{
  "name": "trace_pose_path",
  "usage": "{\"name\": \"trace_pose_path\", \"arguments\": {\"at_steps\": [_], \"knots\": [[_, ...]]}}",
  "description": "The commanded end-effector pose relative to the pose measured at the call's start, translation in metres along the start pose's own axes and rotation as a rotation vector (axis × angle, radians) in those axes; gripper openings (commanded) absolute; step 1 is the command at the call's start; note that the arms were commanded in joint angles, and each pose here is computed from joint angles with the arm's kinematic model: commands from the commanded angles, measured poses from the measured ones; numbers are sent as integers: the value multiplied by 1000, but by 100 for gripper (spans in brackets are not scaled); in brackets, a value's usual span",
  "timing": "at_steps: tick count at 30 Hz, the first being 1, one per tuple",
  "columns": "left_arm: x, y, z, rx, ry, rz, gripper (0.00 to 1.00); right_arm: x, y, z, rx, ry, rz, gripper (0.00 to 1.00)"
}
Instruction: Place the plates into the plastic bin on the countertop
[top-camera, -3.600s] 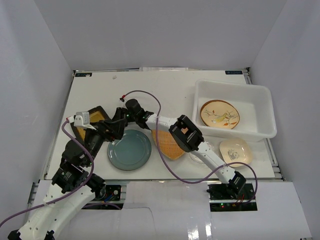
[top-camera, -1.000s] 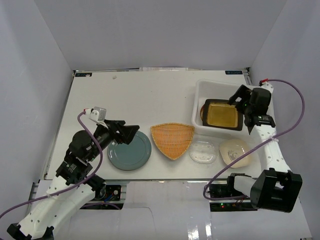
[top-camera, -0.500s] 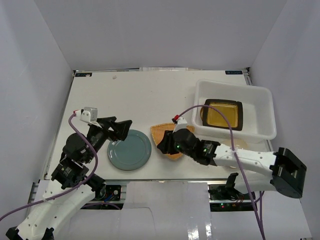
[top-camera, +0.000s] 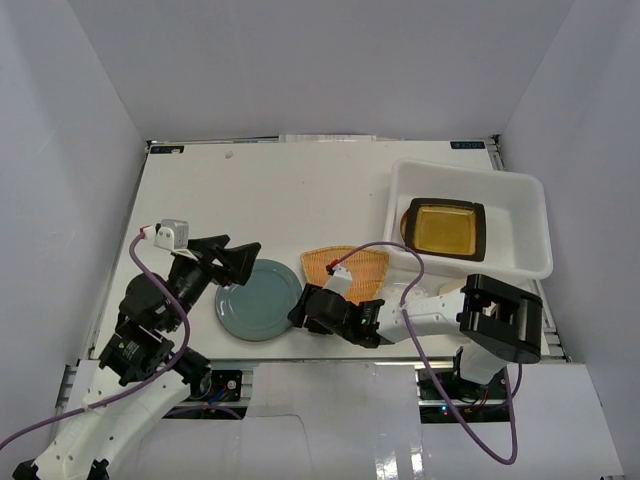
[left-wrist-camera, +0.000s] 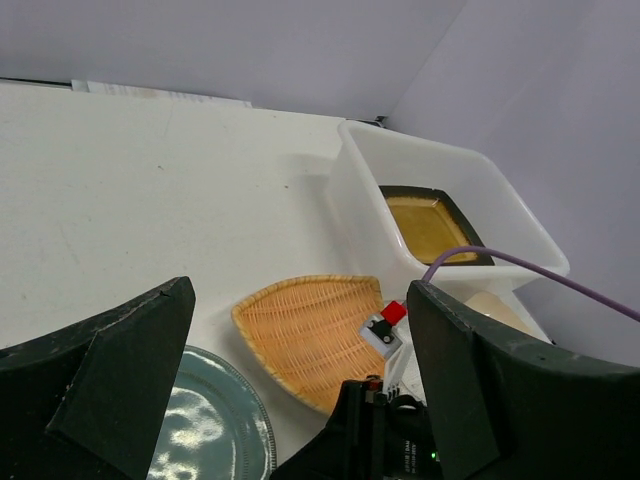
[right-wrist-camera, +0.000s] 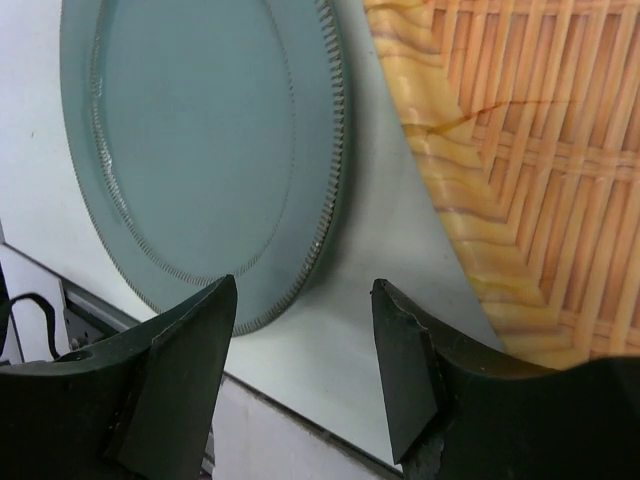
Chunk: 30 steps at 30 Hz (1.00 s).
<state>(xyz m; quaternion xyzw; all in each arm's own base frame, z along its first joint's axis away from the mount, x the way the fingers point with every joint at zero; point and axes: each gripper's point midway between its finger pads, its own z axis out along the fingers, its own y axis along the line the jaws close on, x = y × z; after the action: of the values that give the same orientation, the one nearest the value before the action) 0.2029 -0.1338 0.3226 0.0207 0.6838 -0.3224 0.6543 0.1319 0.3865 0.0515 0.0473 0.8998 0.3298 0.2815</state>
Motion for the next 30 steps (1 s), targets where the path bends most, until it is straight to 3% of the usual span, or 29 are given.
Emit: {"name": "trace_pose_path", "arguments": {"at_steps": [1, 10, 17, 21, 24, 25, 26, 27, 30], "knots": [[3, 0, -2, 11, 4, -4, 98, -13, 16, 10, -5, -68, 117, 63], [2, -4, -5, 28, 0, -8, 98, 14, 14, 54, 15, 50, 186, 56], [-2, -5, -8, 34, -14, -8, 98, 28, 15, 70, -67, 75, 303, 33], [-4, -7, -9, 41, -21, -11, 98, 23, 9, 81, -63, 50, 308, 27], [-2, -6, -8, 40, -15, -9, 98, 3, 17, 88, -124, -4, 346, 32], [-2, -7, -8, 39, -13, -9, 98, 1, 18, 89, -145, -10, 348, 39], [-2, -6, -7, 36, -13, -9, 98, -3, 24, 90, -174, -11, 359, 54], [0, -6, -6, 36, -6, -8, 98, -8, 31, 94, -211, -23, 363, 58], [2, -6, -4, 35, 3, -7, 98, -3, 30, 104, -208, -10, 350, 52]]}}
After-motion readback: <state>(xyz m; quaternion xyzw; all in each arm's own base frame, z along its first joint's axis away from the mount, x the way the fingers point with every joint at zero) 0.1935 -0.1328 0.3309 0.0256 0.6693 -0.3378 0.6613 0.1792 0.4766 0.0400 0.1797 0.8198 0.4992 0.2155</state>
